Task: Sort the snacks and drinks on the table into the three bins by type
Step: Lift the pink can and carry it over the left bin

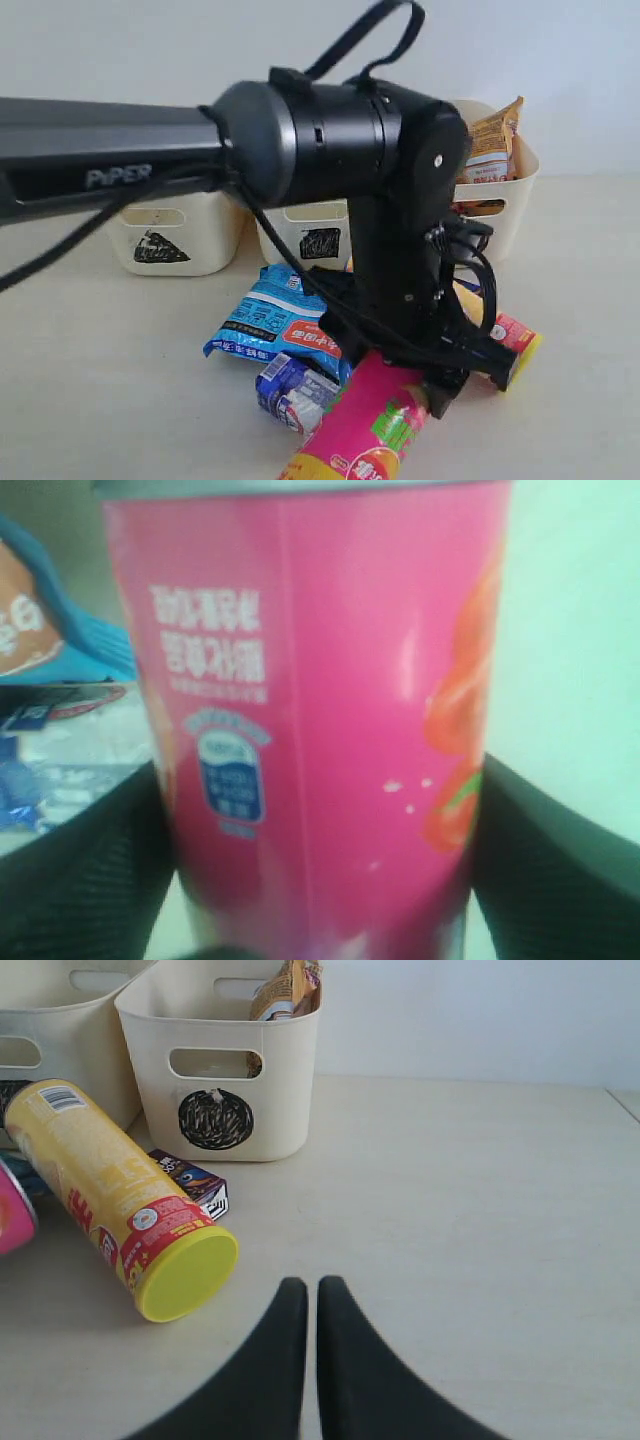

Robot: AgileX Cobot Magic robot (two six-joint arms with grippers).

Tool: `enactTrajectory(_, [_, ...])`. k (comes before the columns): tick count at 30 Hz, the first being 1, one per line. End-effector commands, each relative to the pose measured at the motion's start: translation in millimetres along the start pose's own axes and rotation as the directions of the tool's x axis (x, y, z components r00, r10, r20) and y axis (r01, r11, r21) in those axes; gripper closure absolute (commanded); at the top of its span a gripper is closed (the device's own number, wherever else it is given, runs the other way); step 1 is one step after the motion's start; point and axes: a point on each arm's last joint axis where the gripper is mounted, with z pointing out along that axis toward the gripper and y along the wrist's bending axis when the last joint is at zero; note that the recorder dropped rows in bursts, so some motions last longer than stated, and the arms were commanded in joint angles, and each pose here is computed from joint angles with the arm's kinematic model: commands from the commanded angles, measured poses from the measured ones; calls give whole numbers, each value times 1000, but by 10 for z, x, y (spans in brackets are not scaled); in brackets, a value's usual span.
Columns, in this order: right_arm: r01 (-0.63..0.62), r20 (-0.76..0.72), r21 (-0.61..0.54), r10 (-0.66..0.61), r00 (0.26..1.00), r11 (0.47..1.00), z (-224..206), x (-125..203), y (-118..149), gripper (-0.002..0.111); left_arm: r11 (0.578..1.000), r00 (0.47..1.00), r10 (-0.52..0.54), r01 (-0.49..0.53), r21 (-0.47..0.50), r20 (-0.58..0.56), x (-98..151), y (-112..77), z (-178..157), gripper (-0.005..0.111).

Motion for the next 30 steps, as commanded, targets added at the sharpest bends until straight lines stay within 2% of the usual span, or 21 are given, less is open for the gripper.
enactTrajectory(1, [10, 7, 5, -10, 1000, 1000, 0, 6, -3, 107, 999, 995, -4, 0, 37, 104, 80, -5, -524, 102])
enactTrajectory(6, [10, 7, 5, -10, 1000, 1000, 0, 6, -3, 107, 998, 968, 3, -19, 64, 250, 253, 60, -1175, 102])
enactTrajectory(10, [10, 7, 5, -10, 1000, 1000, 0, 6, -3, 107, 1000, 908, 24, -16, -22, 418, 480, 260, -1790, 102])
enactTrajectory(14, [10, 7, 5, -10, 1000, 1000, 0, 6, -3, 107, 987, 824, 4, 86, -133, 566, 702, 566, -2287, 102])
enactTrajectory(17, [-4, 8, 0, 4, 1000, 1000, 0, 5, 1, 107, 958, 749, -37, 216, -190, 662, 865, 843, -2594, 102])
enactTrajectory(23, [-14, 9, -3, 14, 1000, 1000, 0, 5, 4, 107, 861, 647, -32, 405, -308, 762, 923, 1391, -2851, 102])
enactTrajectory(26, [-14, 9, -3, 14, 1000, 1000, 0, 5, 4, 107, 827, 590, -33, 469, -309, 807, 787, 1730, -2839, 102])
enactTrajectory(30, [-14, 9, -3, 14, 1000, 1000, 0, 5, 4, 107, 801, 550, -30, 512, -309, 834, 595, 2081, -2725, 102])
